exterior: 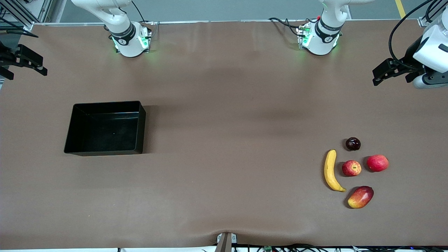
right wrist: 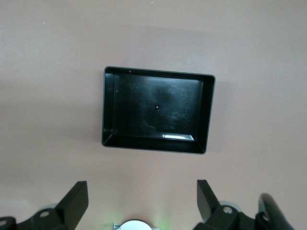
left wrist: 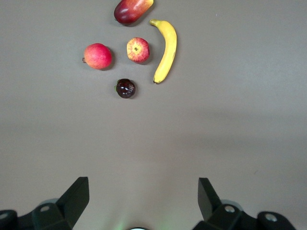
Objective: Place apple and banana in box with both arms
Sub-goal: 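Reach the left gripper toward the red-yellow apple beside the banana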
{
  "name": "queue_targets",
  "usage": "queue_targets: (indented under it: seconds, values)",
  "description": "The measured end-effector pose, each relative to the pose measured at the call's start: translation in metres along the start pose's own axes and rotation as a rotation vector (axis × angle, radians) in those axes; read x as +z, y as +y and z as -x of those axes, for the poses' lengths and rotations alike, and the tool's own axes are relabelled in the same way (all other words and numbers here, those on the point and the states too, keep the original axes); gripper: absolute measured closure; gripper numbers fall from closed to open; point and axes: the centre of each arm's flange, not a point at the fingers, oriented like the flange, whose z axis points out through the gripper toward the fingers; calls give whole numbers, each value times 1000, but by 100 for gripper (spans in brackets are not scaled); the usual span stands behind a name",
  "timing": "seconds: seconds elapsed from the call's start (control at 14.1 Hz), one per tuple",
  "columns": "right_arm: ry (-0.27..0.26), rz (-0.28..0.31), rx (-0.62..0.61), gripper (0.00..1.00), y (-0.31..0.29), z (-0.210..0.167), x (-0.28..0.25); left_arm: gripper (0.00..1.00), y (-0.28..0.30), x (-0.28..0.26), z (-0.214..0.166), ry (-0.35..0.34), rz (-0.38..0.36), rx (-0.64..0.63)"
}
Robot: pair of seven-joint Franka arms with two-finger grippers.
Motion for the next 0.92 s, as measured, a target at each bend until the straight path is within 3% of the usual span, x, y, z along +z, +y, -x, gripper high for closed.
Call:
queue_targets:
  seconds: [0.5, 0.92]
  values:
    - [0, 0, 2, 0, 1, 0, 0, 0, 0, 8, -6, -11, 0, -1]
    - [-6, -1, 19, 0, 10, -6, 8, 0, -13, 92, -74, -11, 16, -35]
